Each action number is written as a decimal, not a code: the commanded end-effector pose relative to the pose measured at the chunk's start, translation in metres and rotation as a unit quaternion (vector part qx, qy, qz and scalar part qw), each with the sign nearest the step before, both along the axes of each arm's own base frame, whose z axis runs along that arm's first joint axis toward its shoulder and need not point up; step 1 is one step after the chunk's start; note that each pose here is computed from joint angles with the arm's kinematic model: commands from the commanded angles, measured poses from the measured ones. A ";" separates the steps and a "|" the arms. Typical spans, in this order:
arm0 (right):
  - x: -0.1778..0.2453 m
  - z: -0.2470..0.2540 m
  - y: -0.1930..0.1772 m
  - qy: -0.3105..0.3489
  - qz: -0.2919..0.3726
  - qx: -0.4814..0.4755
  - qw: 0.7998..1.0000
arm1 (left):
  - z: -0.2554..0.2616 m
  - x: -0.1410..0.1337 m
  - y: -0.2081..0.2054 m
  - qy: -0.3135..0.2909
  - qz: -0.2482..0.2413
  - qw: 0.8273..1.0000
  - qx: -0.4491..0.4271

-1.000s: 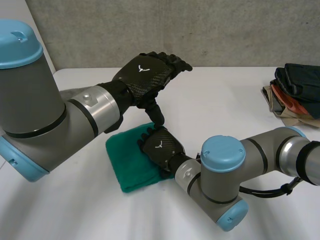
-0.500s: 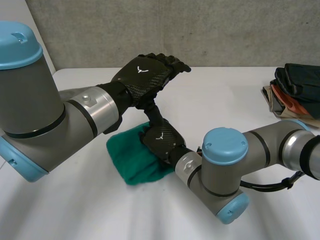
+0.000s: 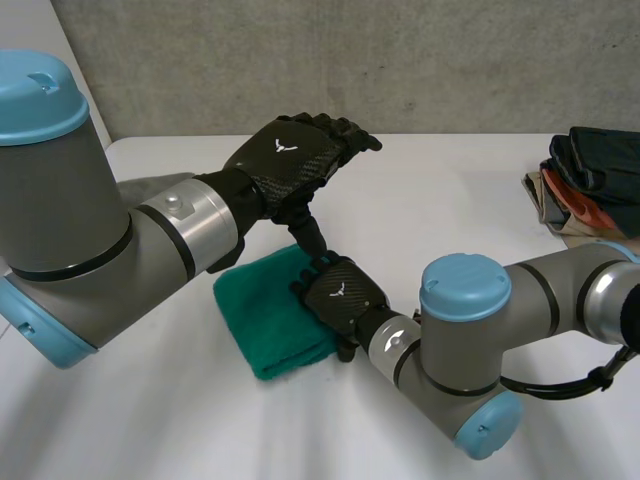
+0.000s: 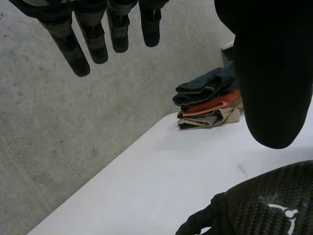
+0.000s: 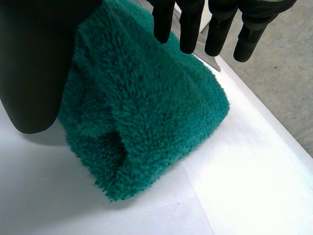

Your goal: Fold the laundry.

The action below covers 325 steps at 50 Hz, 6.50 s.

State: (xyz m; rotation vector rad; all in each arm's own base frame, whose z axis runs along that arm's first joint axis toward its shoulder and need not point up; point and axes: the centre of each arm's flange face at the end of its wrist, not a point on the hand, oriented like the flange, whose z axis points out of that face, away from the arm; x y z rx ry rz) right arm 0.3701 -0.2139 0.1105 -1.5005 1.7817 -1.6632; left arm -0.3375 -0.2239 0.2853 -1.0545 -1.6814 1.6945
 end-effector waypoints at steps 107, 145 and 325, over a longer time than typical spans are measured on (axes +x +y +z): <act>-0.421 0.196 -0.220 -0.005 -0.508 -0.210 0.836 | 0.078 -0.007 0.029 0.107 -0.031 0.991 -0.080; -0.127 0.074 -0.068 -0.015 -0.155 -0.132 0.979 | -0.165 0.249 -0.251 -0.277 0.323 0.902 -0.068; -0.105 0.121 -0.152 0.002 -0.123 0.032 0.992 | 0.011 0.081 -0.008 0.014 0.221 0.954 -0.202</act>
